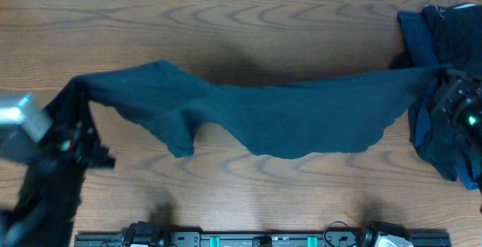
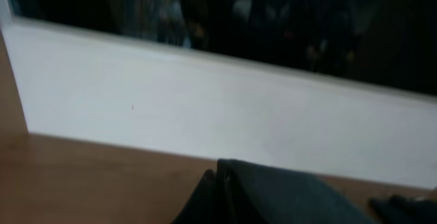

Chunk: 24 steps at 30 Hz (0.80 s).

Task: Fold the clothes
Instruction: 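Swing the lifted shirt forward and lay it flat on the table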

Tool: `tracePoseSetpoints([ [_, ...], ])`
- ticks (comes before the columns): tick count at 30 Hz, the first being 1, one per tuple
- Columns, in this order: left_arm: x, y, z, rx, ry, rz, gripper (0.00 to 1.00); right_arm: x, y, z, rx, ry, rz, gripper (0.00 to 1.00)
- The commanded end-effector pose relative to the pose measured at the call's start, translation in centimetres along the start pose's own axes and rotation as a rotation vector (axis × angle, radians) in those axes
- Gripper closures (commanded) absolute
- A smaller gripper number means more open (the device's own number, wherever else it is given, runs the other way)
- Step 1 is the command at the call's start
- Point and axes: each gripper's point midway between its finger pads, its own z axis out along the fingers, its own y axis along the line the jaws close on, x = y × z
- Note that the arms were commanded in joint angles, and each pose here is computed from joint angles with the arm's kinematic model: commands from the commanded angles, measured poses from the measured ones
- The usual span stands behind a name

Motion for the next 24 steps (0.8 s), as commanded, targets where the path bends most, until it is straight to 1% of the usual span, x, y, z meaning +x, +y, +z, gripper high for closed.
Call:
tracePoseSetpoints([
  [1, -2.3, -1.0, -2.4, 0.044, -0.054, -0.019, 0.94, -1.5, 0.0, -3.0, 0.017, -0.081, -0.004, 0.99],
  [5, -2.7, -1.2, -3.7, 0.049, -0.047, -0.040, 0.94, -1.0, 0.1, -4.8, 0.022, -0.064, -0.001, 0.99],
  [11, -2.5, -1.2, -4.9, 0.039, -0.006, -0.098, 0.94, -0.1, 0.1, -6.2, 0.032, -0.030, 0.003, 0.99],
  [14, -1.6, -1.0, -3.9, 0.026, 0.044, -0.122, 0.94, 0.2, 0.1, -6.0, 0.029, -0.014, 0.006, 0.99],
  [18, 0.3, -1.3, -2.1, 0.029, 0.170, -0.138, 0.94, 0.7, 0.0, -6.0, 0.036, 0.025, 0.017, 0.99],
  [21, 0.3, -1.3, -1.9, 0.014, 0.219, -0.139, 0.94, 0.4, 0.3, -6.9, 0.034, 0.021, 0.016, 0.99],
  [24, -0.5, -1.4, -2.3, 0.011, 0.228, -0.138, 0.94, -0.1, 0.5, -7.9, 0.028, -0.002, 0.013, 0.99],
])
